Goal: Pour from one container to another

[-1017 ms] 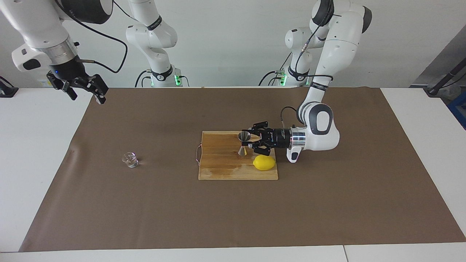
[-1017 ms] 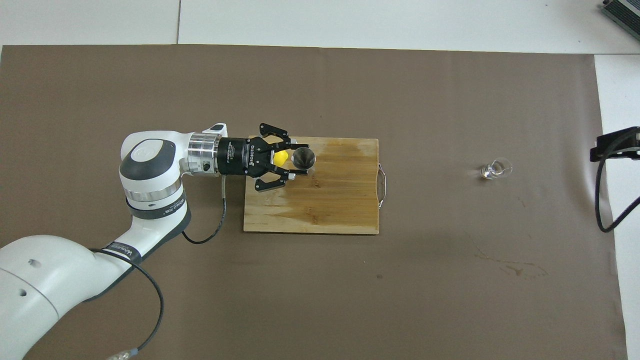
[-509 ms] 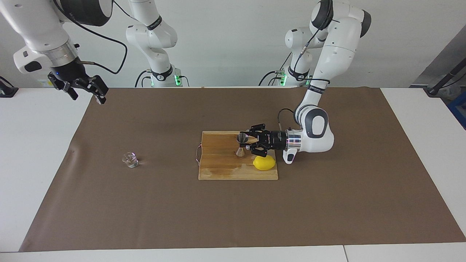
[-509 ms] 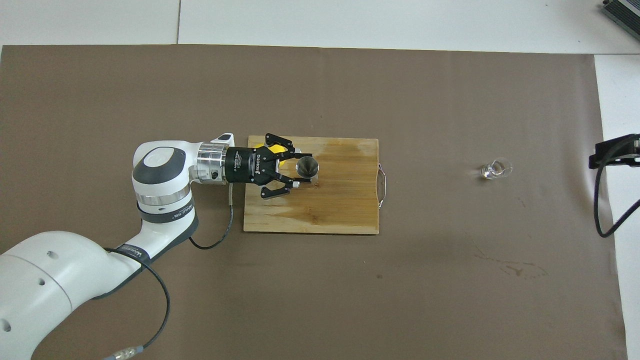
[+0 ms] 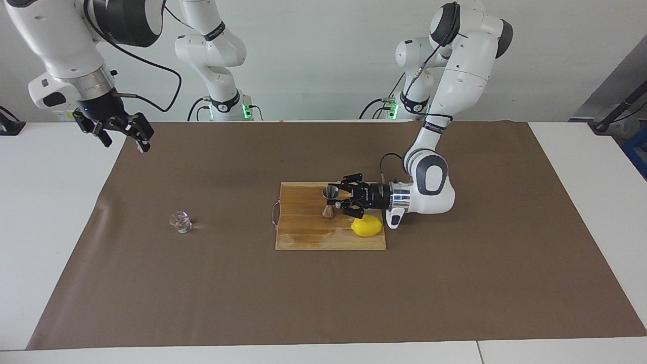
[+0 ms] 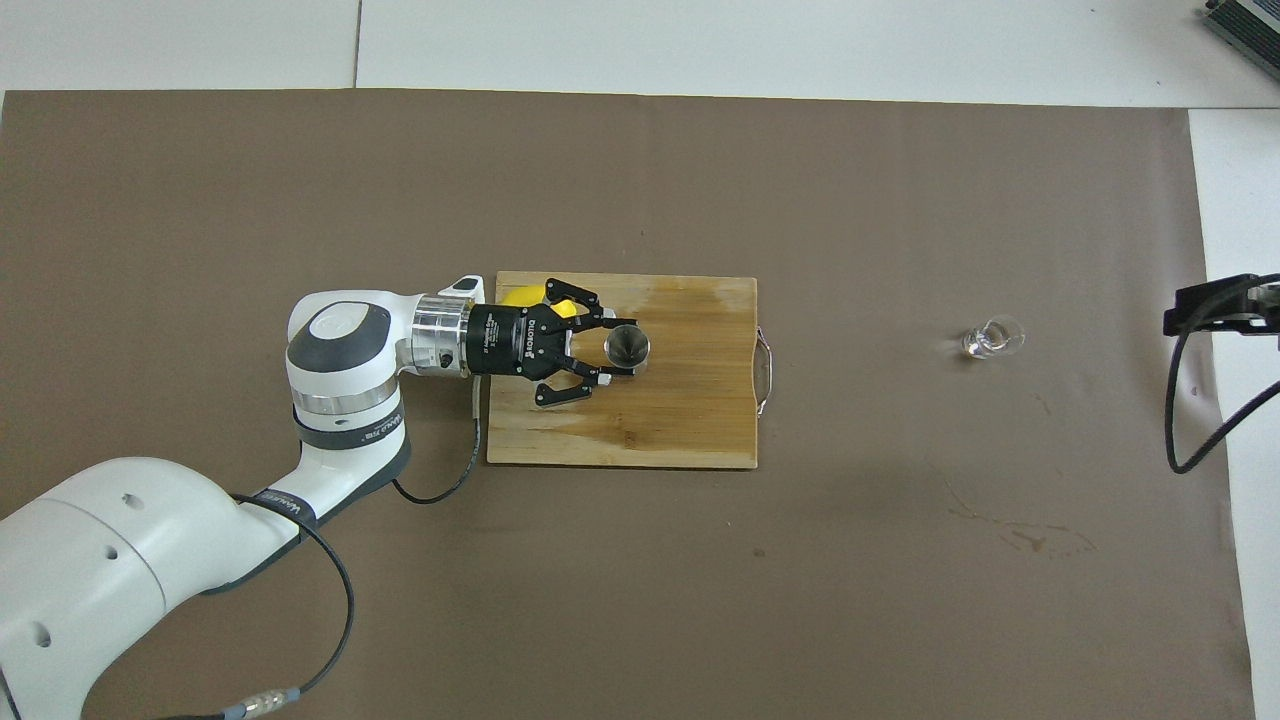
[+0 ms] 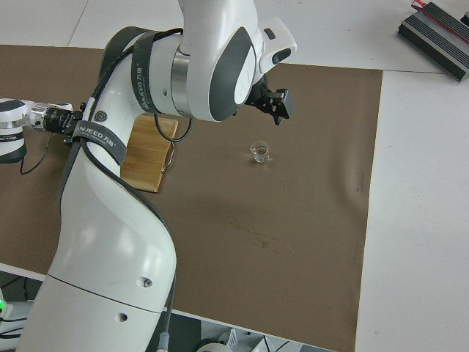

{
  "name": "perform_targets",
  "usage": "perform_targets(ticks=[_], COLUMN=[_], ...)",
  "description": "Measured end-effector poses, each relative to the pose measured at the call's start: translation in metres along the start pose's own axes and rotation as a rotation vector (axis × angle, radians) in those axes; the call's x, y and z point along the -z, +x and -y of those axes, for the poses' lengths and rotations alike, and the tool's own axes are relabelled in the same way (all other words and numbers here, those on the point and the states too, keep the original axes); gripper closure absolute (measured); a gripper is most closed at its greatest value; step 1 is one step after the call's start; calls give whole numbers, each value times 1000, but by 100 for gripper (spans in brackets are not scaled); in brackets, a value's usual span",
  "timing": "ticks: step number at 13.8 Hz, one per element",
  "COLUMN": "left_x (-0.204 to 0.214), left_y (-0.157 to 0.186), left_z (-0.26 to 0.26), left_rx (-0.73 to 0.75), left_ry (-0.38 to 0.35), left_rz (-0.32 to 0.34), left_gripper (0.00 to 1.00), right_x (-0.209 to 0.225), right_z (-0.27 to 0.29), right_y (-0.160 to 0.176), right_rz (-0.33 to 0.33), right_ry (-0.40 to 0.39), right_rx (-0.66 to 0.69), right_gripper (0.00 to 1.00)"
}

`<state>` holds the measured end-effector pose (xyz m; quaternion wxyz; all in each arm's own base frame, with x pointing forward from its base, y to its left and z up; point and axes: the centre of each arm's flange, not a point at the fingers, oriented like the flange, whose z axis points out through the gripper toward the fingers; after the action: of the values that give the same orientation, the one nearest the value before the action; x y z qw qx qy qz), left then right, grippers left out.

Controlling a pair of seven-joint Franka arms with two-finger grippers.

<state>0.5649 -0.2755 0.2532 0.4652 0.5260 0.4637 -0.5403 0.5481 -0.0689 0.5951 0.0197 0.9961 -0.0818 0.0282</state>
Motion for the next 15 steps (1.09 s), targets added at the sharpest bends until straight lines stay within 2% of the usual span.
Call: perform_targets(ticks=[3,6,9,12,14,15], left_x=[-4,-6,-9,-10,-11,-11], left_y=[6,10,10,11,11,11], left_z=[2,3,4,4,4,4], left_rx=[-9,-8,-8,-7,1,5], left_ry=[6,9,11,10,11,10], left_rz=[2,3,1,-3,-4,-4], left_gripper=[49,49,49,46,29,16], right_x=[-12,-25,-40,-56,-63,-68], right_z=[1,3,5,-5,-9,-12], right_y=[2,7,12,17,20,21], right_rz=[-23,-72,-120,-134,-144,-151], right_ry=[1,9,85,155,194,233], right_rx=[18,108,241,334,370,391], right_gripper=[0,0,0,0,0,0])
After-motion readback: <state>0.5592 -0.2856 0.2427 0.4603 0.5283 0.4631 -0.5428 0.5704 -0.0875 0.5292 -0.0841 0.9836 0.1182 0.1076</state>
